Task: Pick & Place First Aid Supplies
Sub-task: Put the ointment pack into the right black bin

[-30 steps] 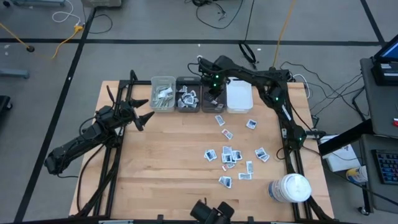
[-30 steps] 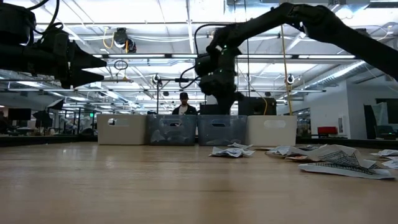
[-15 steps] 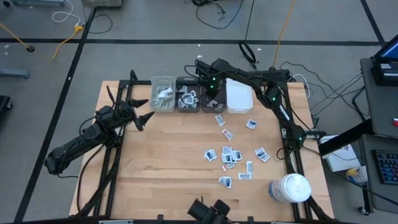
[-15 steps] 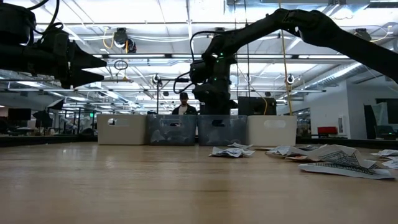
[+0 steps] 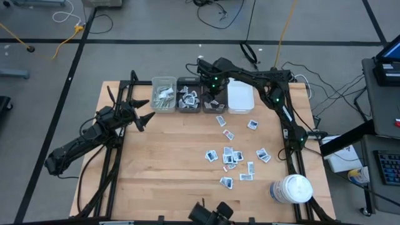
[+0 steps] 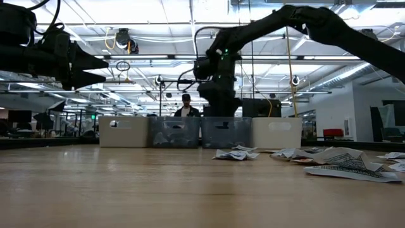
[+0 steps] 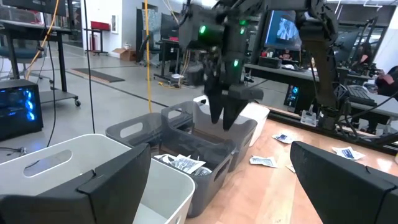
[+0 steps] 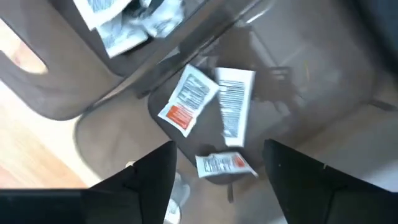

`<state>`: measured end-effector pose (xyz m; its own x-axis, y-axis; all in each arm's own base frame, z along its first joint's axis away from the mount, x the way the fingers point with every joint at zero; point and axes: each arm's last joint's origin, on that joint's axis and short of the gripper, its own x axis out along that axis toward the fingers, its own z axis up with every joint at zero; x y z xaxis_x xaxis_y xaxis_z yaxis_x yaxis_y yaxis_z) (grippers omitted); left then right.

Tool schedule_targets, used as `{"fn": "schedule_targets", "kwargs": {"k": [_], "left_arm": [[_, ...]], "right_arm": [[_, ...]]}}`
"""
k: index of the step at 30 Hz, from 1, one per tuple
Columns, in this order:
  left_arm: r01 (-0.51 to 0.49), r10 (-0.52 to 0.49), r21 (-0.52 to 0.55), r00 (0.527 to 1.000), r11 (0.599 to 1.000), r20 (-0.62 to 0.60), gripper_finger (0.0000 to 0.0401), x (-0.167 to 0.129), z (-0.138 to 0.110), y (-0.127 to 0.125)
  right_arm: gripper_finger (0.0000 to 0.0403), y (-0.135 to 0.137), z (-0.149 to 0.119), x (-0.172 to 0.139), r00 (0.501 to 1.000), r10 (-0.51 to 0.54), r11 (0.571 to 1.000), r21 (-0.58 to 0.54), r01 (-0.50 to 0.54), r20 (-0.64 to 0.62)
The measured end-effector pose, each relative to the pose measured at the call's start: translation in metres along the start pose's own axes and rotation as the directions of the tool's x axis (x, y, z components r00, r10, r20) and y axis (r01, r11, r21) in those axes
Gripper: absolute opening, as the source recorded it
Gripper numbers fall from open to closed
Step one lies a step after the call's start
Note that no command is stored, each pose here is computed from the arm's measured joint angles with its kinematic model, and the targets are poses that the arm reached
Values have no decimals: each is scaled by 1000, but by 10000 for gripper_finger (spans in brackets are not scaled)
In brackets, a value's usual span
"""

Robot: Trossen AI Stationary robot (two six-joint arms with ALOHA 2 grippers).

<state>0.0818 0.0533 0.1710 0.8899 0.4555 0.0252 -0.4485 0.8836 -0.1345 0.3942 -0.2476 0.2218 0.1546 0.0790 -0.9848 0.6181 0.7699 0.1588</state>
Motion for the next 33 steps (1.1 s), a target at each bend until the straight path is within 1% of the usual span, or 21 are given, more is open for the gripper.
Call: {"fn": "schedule_targets", "kwargs": {"k": [3,6,11,14,17,21,24,26,29,33], "left_arm": [[0,0,0,1000,1000,0,392,0,0,0],[0,0,0,1000,1000,0,392,0,0,0],[0,0,0,1000,1000,0,392,0,0,0],[1,-1,0,1000,1000,0,392,0,0,0],[0,0,0,1000,1000,0,392,0,0,0],[0,0,0,1000,1000,0,392,0,0,0],[0,0,0,1000,1000,0,392,0,0,0],[0,0,0,1000,1000,0,392,0,0,0],[1,-1,0,1000,1000,0,392,0,0,0],[0,0,0,1000,1000,0,392,0,0,0]], "right_arm": [[228,4,-5,-19,998,-45,997,71,42,39],[218,10,-10,-32,994,-87,983,170,74,73],[204,19,-15,-48,988,-104,952,299,66,116],[202,22,-19,-52,988,-112,932,355,68,105],[206,23,-23,-52,985,-156,907,407,112,77],[215,29,-27,-51,984,-170,896,423,133,51],[216,44,-32,-47,979,-200,896,412,165,43],[214,54,-40,-45,977,-211,897,405,179,37],[208,70,-59,-45,978,-200,903,400,159,63],[202,88,-95,-37,979,-176,898,424,115,107]]}}
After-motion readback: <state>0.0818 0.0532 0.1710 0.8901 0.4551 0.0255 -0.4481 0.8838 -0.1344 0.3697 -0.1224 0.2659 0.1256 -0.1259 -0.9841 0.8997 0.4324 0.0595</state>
